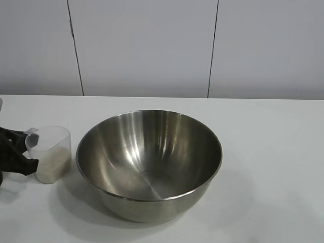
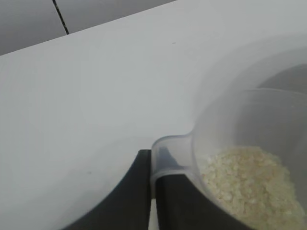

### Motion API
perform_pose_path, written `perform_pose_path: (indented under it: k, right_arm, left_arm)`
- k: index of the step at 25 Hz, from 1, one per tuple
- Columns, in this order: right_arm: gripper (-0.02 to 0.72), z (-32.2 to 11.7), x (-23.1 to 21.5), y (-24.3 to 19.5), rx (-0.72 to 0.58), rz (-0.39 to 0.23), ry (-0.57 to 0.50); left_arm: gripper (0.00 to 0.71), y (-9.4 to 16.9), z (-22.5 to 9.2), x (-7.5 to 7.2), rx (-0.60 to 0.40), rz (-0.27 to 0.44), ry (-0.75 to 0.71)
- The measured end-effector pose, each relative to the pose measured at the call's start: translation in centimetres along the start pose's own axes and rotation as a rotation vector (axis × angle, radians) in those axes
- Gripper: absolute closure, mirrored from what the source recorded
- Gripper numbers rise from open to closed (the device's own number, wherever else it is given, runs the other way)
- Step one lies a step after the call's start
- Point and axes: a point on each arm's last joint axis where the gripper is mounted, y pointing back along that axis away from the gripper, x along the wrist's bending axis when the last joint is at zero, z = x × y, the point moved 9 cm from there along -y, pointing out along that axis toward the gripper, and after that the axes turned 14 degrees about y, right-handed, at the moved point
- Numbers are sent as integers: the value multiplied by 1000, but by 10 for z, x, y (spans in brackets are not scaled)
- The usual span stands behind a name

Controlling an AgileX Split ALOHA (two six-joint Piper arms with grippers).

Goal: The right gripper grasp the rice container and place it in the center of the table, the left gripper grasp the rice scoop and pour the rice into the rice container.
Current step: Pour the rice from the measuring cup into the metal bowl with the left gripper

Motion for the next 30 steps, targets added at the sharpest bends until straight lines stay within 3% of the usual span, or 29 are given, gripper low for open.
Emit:
perform_pose_path:
  k: [11,16,23,30]
  right_arm:
    - [147,0,0,0,0,1,-1]
    - [147,0,0,0,0,2,-1]
    - [147,0,0,0,0,2,-1]
    - [147,0,0,0,1,2,-1]
  left_arm:
    - [700,19,77,-3,-201,-1,-19]
    - [700,28,128,-14,-271,-27,-117]
    - [701,21,174,-67,-186,-97,-413]
    - [701,15,188,-138,-116,-201,-753]
